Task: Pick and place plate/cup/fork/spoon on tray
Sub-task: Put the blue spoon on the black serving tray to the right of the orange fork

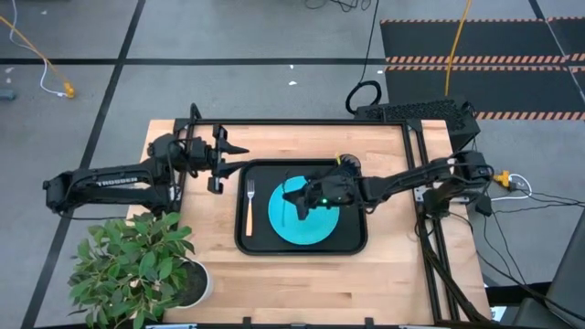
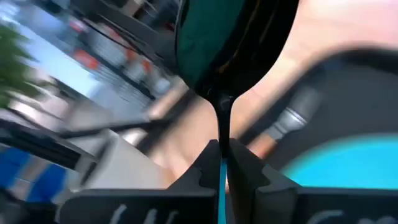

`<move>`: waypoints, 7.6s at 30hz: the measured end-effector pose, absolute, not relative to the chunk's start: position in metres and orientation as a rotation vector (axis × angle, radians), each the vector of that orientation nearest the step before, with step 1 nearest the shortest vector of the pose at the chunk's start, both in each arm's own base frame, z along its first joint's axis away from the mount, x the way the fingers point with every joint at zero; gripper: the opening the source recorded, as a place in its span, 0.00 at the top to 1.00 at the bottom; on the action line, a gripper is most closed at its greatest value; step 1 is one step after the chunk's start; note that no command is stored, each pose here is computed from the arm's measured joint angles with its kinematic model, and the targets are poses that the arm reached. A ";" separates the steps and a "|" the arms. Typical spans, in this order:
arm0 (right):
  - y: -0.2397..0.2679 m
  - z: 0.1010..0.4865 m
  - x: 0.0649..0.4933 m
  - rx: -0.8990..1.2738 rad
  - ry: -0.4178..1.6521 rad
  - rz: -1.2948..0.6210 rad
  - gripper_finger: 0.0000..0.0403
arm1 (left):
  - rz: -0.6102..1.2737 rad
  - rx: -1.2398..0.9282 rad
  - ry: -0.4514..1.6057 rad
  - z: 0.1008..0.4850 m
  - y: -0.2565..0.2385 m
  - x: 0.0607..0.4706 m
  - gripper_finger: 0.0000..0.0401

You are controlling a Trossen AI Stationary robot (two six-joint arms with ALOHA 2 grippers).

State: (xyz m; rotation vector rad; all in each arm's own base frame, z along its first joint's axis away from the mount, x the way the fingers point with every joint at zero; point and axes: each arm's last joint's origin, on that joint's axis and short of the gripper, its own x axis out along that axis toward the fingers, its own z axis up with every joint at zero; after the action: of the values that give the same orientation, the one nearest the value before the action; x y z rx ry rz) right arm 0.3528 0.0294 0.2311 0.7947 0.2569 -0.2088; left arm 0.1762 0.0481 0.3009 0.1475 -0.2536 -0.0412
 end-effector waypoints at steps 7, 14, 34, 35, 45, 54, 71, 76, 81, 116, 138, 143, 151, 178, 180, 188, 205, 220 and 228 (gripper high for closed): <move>0.030 0.224 0.386 0.784 0.215 -0.185 1.00 | -0.039 0.139 -0.247 0.300 0.049 0.177 0.63; 0.029 0.206 0.426 0.867 0.304 -0.173 1.00 | -0.033 0.136 -0.242 0.300 0.049 0.177 0.63; 0.000 0.196 0.440 1.064 0.379 -0.387 1.00 | -0.011 0.135 -0.231 0.299 0.053 0.176 0.63; 0.000 0.196 0.441 1.065 0.376 -0.385 1.00 | -0.012 0.135 -0.232 0.299 0.053 0.176 0.63; 0.002 0.167 0.453 1.105 0.393 -0.301 1.00 | -0.011 0.139 -0.238 0.299 0.053 0.176 0.63; 0.001 0.158 0.460 1.114 0.412 -0.319 1.00 | -0.009 0.138 -0.238 0.299 0.053 0.176 0.63; -0.004 0.153 0.457 1.096 0.468 -0.358 0.98 | -0.004 0.137 -0.238 0.299 0.054 0.176 0.63; -0.007 0.152 0.456 1.070 0.473 -0.355 0.91 | -0.004 0.137 -0.238 0.299 0.054 0.176 0.63; -0.007 0.146 0.452 1.067 0.521 -0.367 0.84 | -0.004 0.137 -0.239 0.299 0.054 0.175 0.63; -0.015 0.193 0.439 0.285 0.471 -0.074 0.79 | 0.126 0.210 -0.110 0.288 0.058 0.177 0.63; 0.014 0.297 0.322 -0.262 0.291 -0.117 0.79 | 0.340 -0.010 0.391 0.226 0.072 0.193 0.63; 0.008 0.288 0.295 -0.331 0.034 -0.194 0.79 | 0.345 -0.082 0.515 0.206 0.076 0.205 0.63; 0.003 0.293 0.261 -0.284 -0.172 -0.255 0.79 | 0.287 -0.274 0.646 0.185 0.087 0.228 0.63; 0.004 0.293 0.258 -0.282 -0.140 -0.244 0.79 | 0.063 -0.125 0.788 0.130 0.099 0.249 0.63; 0.004 0.293 0.258 -0.282 -0.140 -0.244 0.79 | 0.054 -0.109 0.786 0.127 0.098 0.251 0.63; 0.004 0.293 0.258 -0.288 -0.133 -0.244 0.79 | 0.078 -0.140 0.749 0.126 0.101 0.255 0.63; 0.004 0.292 0.258 -0.298 -0.131 -0.248 0.79 | 0.100 -0.206 0.767 0.124 0.106 0.251 0.97; 0.004 0.291 0.258 -0.303 -0.119 -0.247 0.79 | 0.108 -0.270 0.785 0.122 0.110 0.247 0.99; 0.004 0.291 0.258 -0.304 -0.115 -0.246 0.79 | 0.182 -0.390 0.782 0.122 0.115 0.244 0.97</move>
State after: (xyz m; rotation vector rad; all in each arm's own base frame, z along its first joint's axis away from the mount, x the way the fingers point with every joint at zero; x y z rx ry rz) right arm 0.2580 0.0041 0.2909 -0.3038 -0.1148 -0.2462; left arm 0.2441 0.1147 0.1221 -0.3899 0.7816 0.1821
